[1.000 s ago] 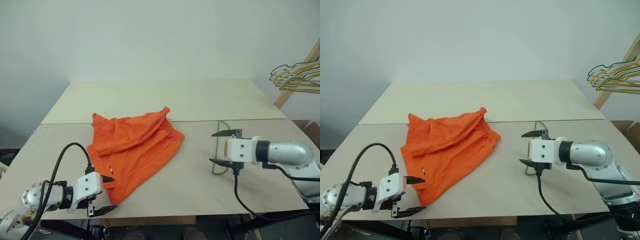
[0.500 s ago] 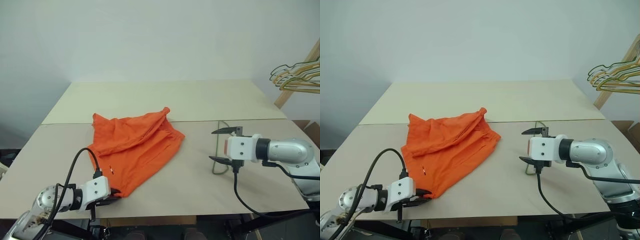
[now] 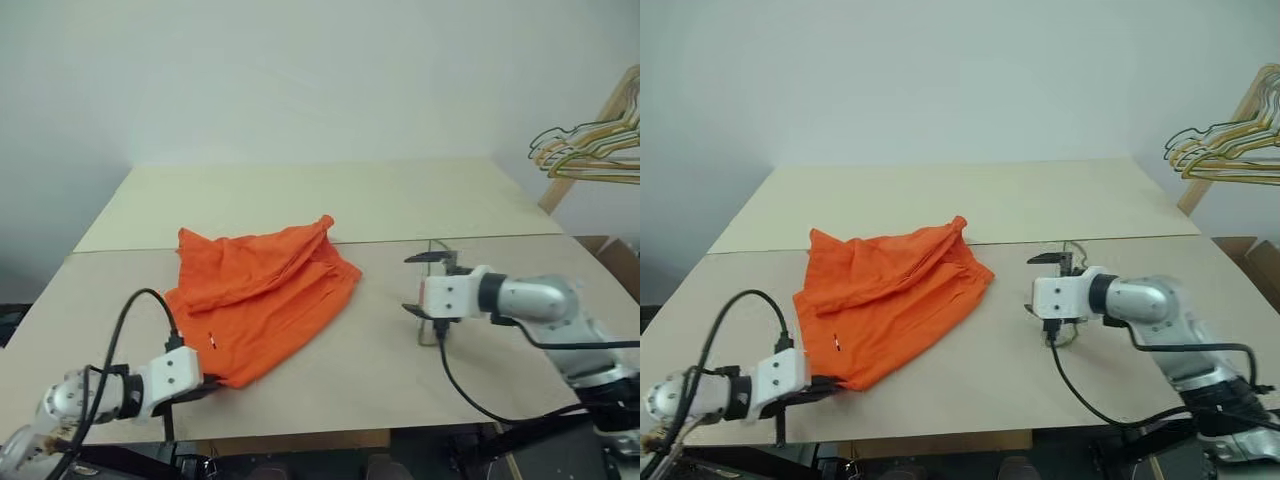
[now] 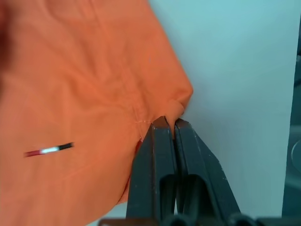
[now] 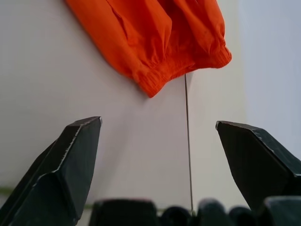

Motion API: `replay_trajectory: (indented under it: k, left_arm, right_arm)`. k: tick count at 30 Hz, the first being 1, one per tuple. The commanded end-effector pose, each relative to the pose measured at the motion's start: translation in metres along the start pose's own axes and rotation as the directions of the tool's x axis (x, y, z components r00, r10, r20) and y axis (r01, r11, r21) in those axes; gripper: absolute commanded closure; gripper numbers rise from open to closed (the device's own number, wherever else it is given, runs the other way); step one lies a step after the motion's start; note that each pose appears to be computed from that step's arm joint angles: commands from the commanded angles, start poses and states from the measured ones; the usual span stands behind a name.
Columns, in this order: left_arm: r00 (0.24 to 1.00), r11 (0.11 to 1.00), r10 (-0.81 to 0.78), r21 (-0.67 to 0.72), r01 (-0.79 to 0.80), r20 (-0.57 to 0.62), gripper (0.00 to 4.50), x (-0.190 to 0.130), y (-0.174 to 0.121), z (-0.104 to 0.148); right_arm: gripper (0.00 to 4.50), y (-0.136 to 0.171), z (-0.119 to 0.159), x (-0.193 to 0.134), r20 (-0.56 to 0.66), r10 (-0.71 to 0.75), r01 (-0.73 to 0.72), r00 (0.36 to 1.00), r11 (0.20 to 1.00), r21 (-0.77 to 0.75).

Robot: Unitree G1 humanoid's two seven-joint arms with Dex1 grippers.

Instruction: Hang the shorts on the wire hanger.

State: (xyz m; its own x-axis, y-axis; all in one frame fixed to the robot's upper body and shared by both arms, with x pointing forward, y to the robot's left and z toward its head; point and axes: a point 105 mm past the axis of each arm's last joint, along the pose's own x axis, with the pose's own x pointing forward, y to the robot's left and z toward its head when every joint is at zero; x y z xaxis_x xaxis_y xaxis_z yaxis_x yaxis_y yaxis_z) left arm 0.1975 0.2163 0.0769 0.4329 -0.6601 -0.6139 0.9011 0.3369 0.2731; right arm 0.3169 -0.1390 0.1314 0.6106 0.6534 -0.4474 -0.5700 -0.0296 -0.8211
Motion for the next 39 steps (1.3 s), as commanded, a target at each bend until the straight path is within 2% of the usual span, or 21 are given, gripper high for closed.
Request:
replay_trajectory:
  k: [1, 12, 20, 24, 33, 39]
  left_arm:
    - [0.999, 0.999, 0.031, 0.042, -0.032, 0.026, 4.46, -0.014, 0.007, 0.014]
    - [0.999, 0.998, 0.052, 0.047, -0.052, 0.001, 4.46, -0.034, 0.003, 0.014]
    - [0.999, 0.998, 0.053, 0.043, -0.053, 0.008, 4.46, -0.03, -0.005, 0.018]
    - [0.998, 0.998, 0.058, 0.04, -0.058, 0.001, 4.5, -0.031, -0.006, 0.016]
    - [0.995, 0.994, 0.099, 0.045, -0.099, -0.006, 4.5, -0.033, 0.008, 0.01]
    - [0.991, 0.99, 0.135, 0.037, -0.134, -0.025, 4.5, -0.042, 0.021, 0.001]
  right_arm:
    - [0.0, -0.009, 0.006, 0.021, 0.028, -0.068, 0.071, 0.997, 0.989, -0.13]
    - [0.0, 0.011, 0.001, 0.092, 0.07, -0.073, 0.092, 0.995, 0.938, -0.334]
    - [0.0, 0.007, 0.012, 0.108, 0.141, -0.088, 0.125, 0.986, 0.953, -0.277]
    - [1.22, 0.016, 0.011, 0.109, 0.143, -0.031, 0.071, 0.989, 0.956, -0.285]
    - [4.38, 0.029, 0.011, 0.102, 0.157, 0.037, 0.007, 0.987, 0.962, -0.274]
    - [4.45, 0.032, 0.012, 0.077, 0.156, 0.078, -0.035, 0.985, 0.964, -0.262]
